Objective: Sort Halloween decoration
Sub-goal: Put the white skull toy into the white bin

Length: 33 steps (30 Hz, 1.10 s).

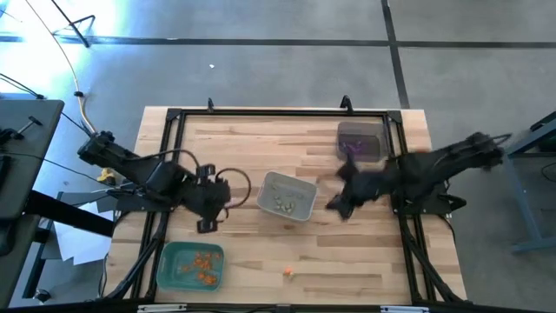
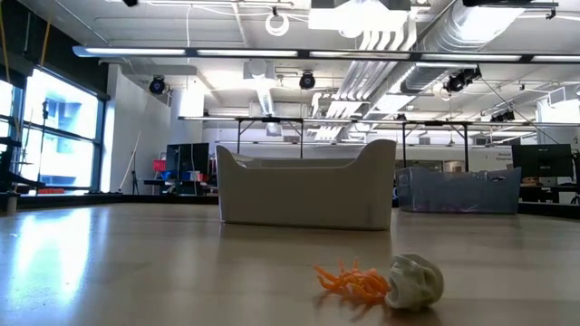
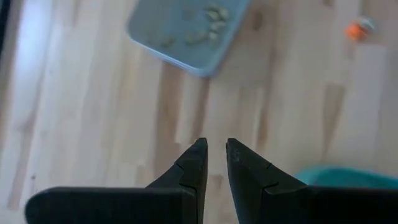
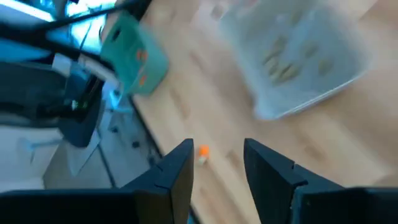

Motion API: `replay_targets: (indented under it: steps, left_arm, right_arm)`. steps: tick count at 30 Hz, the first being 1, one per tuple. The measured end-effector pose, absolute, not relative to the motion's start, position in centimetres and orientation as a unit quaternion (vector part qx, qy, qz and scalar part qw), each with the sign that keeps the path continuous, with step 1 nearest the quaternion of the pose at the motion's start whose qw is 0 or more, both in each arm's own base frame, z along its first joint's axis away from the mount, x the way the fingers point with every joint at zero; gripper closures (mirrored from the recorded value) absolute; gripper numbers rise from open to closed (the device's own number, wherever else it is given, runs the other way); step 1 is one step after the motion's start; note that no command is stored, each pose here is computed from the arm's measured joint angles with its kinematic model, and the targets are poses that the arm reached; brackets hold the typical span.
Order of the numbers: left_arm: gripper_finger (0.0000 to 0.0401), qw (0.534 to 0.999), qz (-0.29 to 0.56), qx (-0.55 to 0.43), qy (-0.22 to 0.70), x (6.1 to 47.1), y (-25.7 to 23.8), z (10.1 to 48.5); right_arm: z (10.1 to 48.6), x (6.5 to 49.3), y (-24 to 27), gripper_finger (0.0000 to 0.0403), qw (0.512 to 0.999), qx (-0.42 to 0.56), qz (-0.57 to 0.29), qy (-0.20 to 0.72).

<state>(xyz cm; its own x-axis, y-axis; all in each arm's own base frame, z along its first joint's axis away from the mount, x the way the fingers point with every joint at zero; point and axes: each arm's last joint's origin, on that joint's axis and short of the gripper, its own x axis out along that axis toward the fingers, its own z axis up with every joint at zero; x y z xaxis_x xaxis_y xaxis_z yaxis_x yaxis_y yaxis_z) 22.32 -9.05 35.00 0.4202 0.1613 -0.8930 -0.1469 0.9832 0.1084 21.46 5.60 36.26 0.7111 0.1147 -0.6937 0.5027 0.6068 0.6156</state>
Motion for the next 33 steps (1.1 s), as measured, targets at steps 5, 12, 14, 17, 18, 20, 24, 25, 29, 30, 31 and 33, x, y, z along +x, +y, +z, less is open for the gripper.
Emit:
replay_targets:
  steps: [5,12,14,17,18,20,24,25,29,30,31,33]
  left_arm:
    - [0.0352,0.839,0.046,0.019,0.541,21.2,-11.5,34.8]
    - [0.0352,0.840,-0.022,0.039,0.541,20.5,-15.5,33.9]
    - [0.0352,0.840,-0.032,0.037,0.540,20.3,-16.5,33.7]
    - [0.0352,0.842,-0.044,0.035,0.536,20.1,-17.7,33.4]
    - [0.0352,0.844,-0.048,0.034,0.534,20.1,-18.0,33.3]
    - [0.0352,0.847,-0.058,0.033,0.528,20.1,-18.7,33.2]
    - [0.0352,0.848,-0.063,0.024,0.526,20.1,-19.7,32.8]
    - [0.0352,0.847,-0.063,0.019,0.528,20.1,-19.8,32.7]
    - [0.0352,0.850,-0.066,-0.016,0.523,20.3,-20.2,32.8]
    - [0.0352,0.852,-0.067,-0.023,0.519,20.4,-20.3,32.8]
    - [0.0352,0.854,-0.068,-0.029,0.515,20.5,-20.4,32.9]
    - [0.0352,0.858,-0.073,-0.041,0.507,20.7,-20.6,33.0]
  right_arm:
    - [32.8,25.0,11.5,0.0270,0.791,0.439,-0.103,0.414]
    - [26.5,28.2,16.1,0.0270,0.728,0.441,-0.133,0.508]
    - [25.3,29.3,17.1,0.0270,0.724,0.450,-0.110,0.511]
    - [23.9,31.0,18.4,0.0270,0.736,0.455,-0.070,0.497]
    - [23.5,31.4,18.7,0.0270,0.739,0.456,-0.061,0.492]
    - [22.8,32.0,19.1,0.0270,0.744,0.454,-0.047,0.489]
    - [21.0,32.5,19.5,0.0269,0.740,0.432,-0.043,0.513]
    - [20.5,32.6,19.6,0.0269,0.739,0.428,-0.043,0.519]
    - [18.8,33.0,19.9,0.0269,0.737,0.401,-0.027,0.544]
    - [18.5,33.1,20.0,0.0269,0.741,0.387,-0.023,0.548]
    - [18.2,33.1,20.0,0.0269,0.748,0.371,-0.013,0.550]
    - [17.8,33.2,20.0,0.0269,0.768,0.326,0.013,0.552]
